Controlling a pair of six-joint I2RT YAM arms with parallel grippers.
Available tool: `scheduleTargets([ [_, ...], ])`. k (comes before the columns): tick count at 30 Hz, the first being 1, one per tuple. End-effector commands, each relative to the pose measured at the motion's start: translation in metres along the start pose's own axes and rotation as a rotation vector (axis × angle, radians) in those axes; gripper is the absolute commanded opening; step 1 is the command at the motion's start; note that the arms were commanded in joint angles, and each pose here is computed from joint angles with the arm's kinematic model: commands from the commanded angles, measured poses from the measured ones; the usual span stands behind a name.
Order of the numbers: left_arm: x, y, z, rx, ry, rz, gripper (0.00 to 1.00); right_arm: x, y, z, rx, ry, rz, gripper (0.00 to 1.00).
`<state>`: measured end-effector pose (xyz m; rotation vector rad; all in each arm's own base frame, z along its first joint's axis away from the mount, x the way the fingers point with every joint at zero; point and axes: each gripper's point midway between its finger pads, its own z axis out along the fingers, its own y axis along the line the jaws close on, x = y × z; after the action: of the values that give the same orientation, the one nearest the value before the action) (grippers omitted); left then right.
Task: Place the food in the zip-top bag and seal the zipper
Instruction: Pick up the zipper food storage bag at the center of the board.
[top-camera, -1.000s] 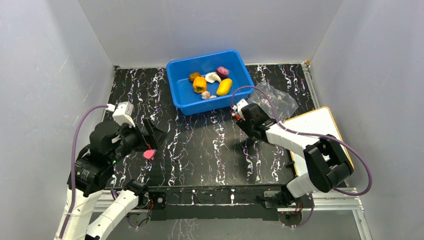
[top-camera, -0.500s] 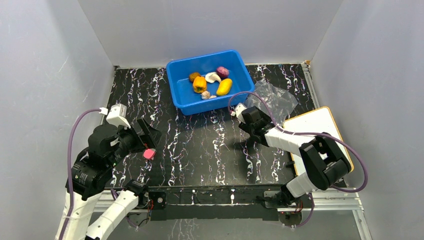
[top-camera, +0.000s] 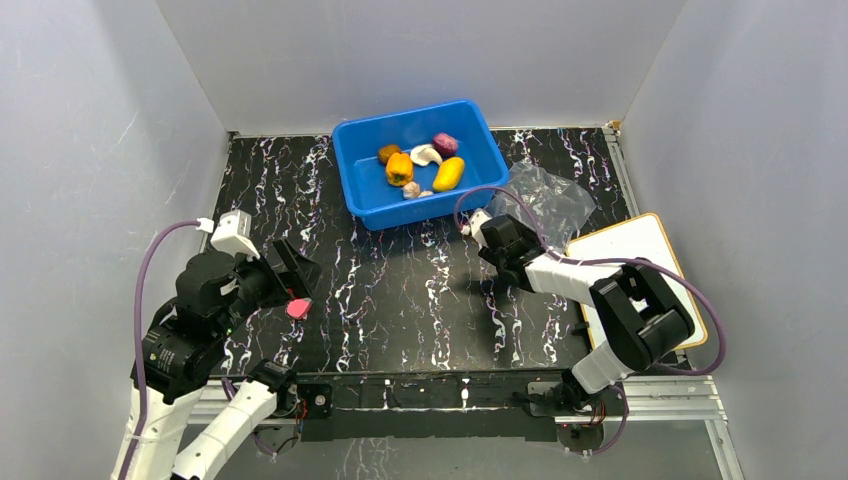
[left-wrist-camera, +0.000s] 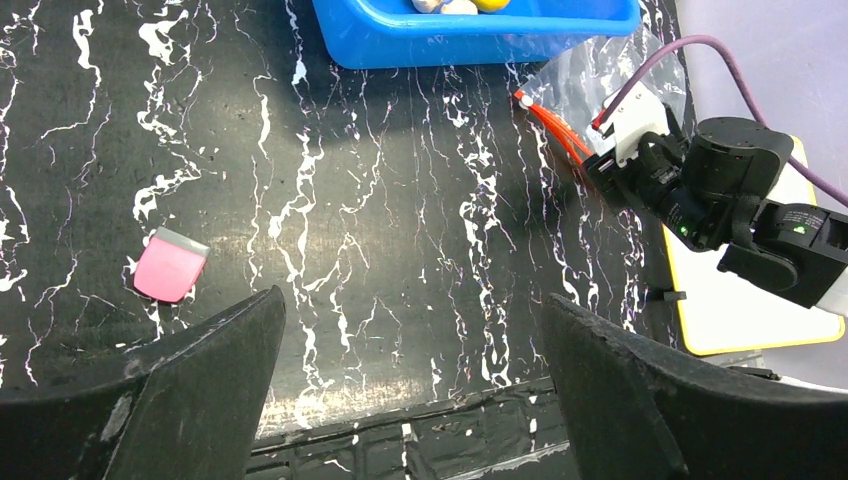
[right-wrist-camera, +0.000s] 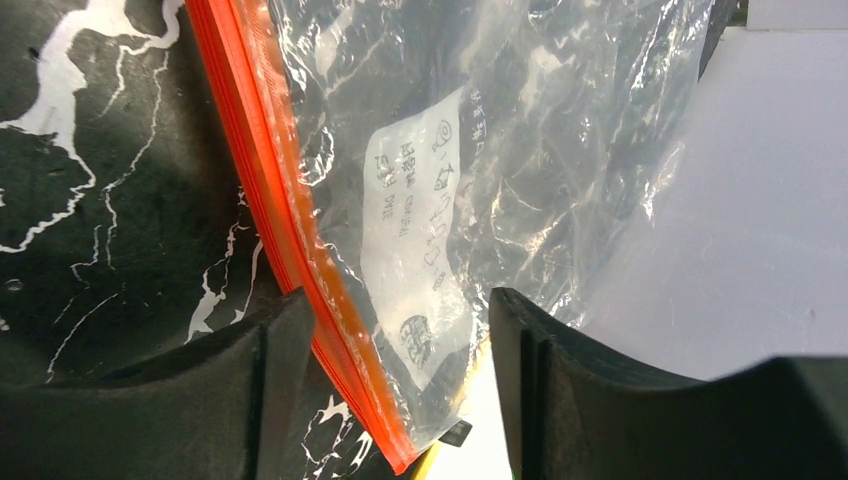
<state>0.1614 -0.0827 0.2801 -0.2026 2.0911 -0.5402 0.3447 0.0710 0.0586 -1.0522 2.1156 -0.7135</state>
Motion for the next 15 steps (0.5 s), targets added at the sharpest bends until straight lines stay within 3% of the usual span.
scheduleTargets([
  [1, -0.003, 0.001, -0.004, -0.008, -0.009, 0.010, 0.98, -0.009, -0.021, -0.001, 0.097, -0.007, 0.023, 0.49],
  [8, -0.001, -0.007, -0.002, 0.030, 0.017, 0.011, 0.96, -0.019, -0.029, -0.013, 0.085, -0.051, 0.091, 0.02],
  [15, -0.007, -0.030, 0.002, 0.116, 0.040, -0.021, 0.94, -0.043, -0.036, -0.045, -0.036, -0.120, 0.209, 0.00],
])
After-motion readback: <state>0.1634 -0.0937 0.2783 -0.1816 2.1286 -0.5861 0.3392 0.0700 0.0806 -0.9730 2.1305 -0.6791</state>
